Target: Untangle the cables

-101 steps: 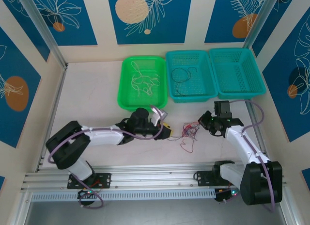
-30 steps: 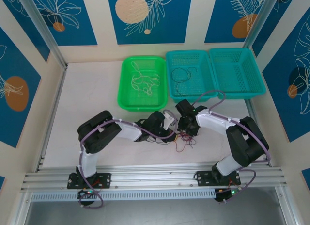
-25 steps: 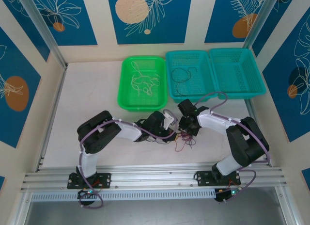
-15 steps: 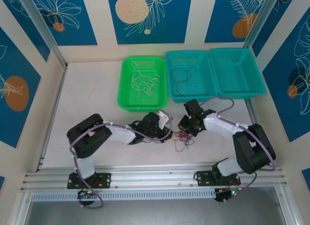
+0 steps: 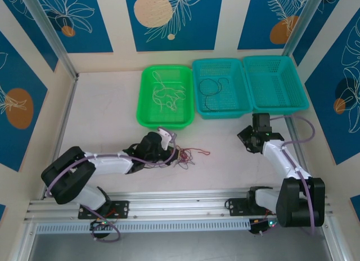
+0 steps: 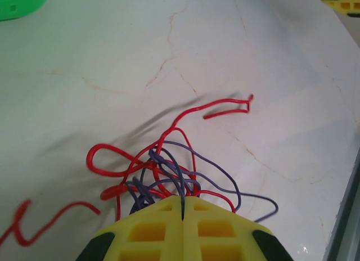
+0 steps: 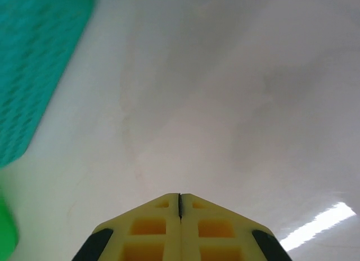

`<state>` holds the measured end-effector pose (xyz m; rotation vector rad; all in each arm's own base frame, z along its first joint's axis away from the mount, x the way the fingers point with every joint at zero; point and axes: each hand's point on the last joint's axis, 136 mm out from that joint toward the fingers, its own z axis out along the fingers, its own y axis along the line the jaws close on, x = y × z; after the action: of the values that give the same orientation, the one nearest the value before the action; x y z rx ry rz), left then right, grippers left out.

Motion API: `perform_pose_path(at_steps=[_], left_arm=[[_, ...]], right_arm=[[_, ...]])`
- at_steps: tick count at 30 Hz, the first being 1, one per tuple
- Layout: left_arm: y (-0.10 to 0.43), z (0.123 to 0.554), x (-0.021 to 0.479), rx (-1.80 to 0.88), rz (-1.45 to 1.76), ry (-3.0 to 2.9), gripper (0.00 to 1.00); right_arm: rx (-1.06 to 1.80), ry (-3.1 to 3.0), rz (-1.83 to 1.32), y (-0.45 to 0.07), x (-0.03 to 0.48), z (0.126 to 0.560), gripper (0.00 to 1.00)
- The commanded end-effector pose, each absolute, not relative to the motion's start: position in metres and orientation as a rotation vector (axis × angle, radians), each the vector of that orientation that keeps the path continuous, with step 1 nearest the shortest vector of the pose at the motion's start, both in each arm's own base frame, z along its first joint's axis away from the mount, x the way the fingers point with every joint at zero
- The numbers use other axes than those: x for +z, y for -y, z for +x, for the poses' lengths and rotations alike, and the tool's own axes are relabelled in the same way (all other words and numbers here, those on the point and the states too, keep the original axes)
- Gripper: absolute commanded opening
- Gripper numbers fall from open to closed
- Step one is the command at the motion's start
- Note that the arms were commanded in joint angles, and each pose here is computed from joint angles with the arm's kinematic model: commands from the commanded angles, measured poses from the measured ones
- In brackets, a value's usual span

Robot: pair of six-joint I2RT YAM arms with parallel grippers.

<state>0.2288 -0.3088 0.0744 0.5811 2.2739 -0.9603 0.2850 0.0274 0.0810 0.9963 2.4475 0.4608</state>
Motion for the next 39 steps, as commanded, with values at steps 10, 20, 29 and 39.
perform_pose_path(at_steps=[10,20,29,39], left_arm=[[0.312,0.23,0.075,-0.881,0.789,-2.216,0.0],[0.312,0.223,0.072,-0.986,0.683,-2.253,0.39],[0.267,0.252,0.098,-1.071,0.227,-2.298,0.52],[0.302,0.245,0.098,-1.425,0.166,-2.448,0.61]], right_arm=[[0.695,-2.745,-0.279,-0.219,0.088,0.252,0.47],[0.636,-2.967,-0.264,-0.266,0.039,0.227,0.56],[0.363,-3.022,-0.242,-0.25,0.015,0.234,0.08],[0.614,-2.906,-0.225,-0.266,0.043,0.241,0.0]])
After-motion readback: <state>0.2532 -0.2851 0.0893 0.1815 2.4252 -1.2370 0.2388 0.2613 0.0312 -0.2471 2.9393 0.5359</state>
